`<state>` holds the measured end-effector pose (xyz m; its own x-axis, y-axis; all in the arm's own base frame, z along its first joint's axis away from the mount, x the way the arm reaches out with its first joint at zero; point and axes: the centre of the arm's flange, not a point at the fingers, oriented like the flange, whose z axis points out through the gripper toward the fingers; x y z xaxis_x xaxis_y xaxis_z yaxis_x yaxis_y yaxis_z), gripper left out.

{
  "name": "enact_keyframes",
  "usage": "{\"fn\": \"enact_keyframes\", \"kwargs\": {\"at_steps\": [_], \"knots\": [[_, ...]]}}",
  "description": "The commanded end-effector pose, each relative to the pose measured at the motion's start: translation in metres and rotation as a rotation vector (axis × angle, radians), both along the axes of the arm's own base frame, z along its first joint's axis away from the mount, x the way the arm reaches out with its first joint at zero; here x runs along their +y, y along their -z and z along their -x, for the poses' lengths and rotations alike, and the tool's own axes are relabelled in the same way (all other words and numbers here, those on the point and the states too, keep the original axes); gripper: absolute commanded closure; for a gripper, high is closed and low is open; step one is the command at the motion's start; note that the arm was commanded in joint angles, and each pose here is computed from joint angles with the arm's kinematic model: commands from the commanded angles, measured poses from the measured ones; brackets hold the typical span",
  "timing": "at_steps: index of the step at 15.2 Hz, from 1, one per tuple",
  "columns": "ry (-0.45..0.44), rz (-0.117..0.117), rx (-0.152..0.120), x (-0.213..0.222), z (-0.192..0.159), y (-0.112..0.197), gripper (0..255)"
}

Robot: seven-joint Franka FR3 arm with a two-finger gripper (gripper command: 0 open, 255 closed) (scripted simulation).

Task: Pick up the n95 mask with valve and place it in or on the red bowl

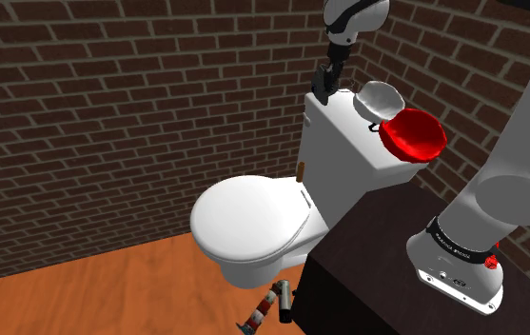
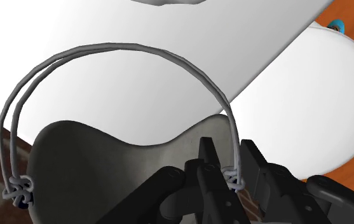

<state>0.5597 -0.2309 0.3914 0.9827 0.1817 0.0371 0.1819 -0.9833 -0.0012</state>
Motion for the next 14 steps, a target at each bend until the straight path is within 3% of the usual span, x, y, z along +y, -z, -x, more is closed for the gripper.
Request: {"fn": "enact_keyframes", "kwargs": {"at_steps": [1, 7, 14], "knots": [[0.000, 0.000, 0.000, 0.000, 0.000, 0.000, 255], [0.000, 0.000, 0.000, 0.000, 0.000, 0.000, 255], [0.000, 0.000, 0.000, 0.000, 0.000, -0.037, 255]]}}
